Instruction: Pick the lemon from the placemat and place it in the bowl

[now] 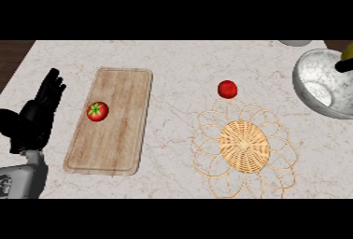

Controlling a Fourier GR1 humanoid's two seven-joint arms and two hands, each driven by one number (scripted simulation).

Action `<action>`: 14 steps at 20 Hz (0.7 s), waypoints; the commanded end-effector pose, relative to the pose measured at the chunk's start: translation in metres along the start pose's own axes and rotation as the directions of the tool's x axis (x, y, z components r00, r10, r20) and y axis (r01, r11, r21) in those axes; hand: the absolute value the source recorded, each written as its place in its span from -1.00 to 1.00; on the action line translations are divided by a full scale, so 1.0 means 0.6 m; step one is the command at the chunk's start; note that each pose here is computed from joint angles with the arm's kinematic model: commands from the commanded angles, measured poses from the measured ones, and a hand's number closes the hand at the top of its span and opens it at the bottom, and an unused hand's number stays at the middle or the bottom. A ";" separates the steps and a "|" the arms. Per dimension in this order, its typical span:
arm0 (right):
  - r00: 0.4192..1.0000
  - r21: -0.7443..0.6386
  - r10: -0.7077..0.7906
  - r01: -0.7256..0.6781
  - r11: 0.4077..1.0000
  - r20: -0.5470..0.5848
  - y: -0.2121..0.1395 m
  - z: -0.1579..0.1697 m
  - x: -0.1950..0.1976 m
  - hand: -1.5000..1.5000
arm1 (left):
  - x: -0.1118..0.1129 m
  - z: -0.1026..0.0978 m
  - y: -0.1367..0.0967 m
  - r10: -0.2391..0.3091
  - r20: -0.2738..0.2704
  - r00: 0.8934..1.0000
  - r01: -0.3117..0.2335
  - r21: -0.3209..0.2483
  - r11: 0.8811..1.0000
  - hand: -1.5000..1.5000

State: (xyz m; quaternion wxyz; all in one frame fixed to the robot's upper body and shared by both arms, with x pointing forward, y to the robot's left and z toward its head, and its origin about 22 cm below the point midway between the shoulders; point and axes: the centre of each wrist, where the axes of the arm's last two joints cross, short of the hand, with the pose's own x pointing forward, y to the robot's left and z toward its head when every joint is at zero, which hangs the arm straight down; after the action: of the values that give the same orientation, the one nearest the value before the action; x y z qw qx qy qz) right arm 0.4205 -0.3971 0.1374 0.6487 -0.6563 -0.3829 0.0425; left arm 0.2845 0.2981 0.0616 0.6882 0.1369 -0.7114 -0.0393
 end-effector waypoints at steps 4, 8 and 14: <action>0.986 0.166 -0.008 0.036 0.986 -0.167 0.008 -0.032 -0.100 -1.00 | -0.007 0.005 -0.009 -0.005 -0.007 1.000 0.005 -0.013 1.000 0.00; 0.994 0.249 -0.077 0.093 0.964 -0.074 0.025 -0.027 -0.141 -1.00 | 0.001 -0.004 0.025 0.007 -0.005 1.000 -0.007 0.002 1.000 0.00; 0.839 0.045 -0.537 0.542 0.839 -0.080 -0.025 -0.044 -0.087 -1.00 | -0.007 0.006 0.017 0.005 -0.019 1.000 -0.005 0.018 1.000 0.00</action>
State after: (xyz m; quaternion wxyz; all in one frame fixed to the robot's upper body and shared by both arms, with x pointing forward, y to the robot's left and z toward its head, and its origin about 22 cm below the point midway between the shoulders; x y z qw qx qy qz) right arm 0.3884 -0.4479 0.1103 0.7099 -0.5331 -0.4568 -0.0569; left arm 0.2788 0.3039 0.0562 0.6912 0.1387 -0.7083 -0.0355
